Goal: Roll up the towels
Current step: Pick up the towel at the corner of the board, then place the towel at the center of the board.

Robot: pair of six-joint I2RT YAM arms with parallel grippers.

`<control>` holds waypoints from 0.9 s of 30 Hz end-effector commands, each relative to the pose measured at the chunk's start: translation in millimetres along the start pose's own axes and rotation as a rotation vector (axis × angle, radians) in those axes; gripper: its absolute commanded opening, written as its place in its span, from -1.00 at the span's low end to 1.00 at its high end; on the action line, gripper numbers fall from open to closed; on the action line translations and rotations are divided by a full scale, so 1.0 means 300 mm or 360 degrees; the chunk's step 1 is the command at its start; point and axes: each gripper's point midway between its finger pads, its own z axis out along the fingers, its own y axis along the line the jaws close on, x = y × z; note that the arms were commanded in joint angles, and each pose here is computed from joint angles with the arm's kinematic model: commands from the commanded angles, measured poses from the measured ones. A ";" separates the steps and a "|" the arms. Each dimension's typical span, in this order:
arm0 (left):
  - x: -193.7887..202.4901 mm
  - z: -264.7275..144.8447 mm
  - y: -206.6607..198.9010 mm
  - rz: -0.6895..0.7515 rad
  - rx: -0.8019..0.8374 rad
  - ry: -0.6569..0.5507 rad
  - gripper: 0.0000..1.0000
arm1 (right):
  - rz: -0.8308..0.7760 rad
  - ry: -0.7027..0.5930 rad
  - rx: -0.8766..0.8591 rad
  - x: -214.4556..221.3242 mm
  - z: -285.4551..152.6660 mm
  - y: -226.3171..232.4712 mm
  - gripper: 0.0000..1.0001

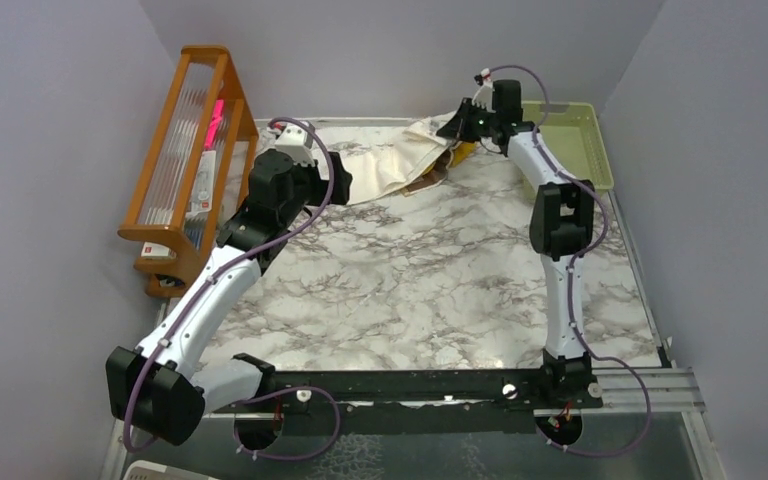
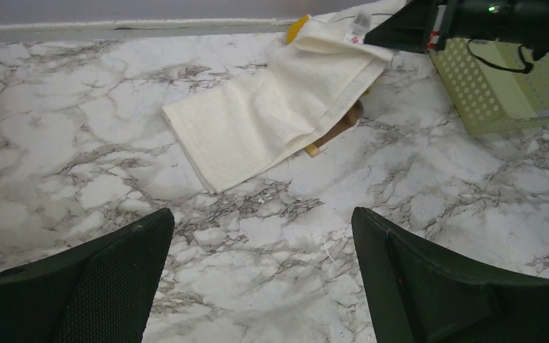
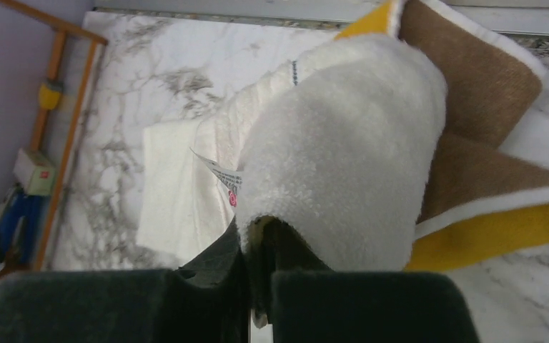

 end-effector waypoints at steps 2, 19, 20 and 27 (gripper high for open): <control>-0.039 -0.079 0.046 -0.0167 -0.0140 -0.0121 0.95 | -0.0266 -0.0338 -0.0543 -0.350 -0.412 0.593 -0.99; -0.068 -0.158 0.112 0.0029 -0.0293 -0.0111 0.96 | -0.0111 -0.0149 -0.0301 0.249 -0.877 0.624 -0.45; -0.048 -0.149 0.107 0.0026 -0.0279 -0.0083 0.96 | -0.0085 -0.0062 -0.0226 0.310 -0.862 0.573 -0.10; 0.147 -0.039 0.047 -0.0091 -0.0107 0.0210 0.87 | -0.0099 -0.0152 0.0006 0.339 -0.875 0.476 1.00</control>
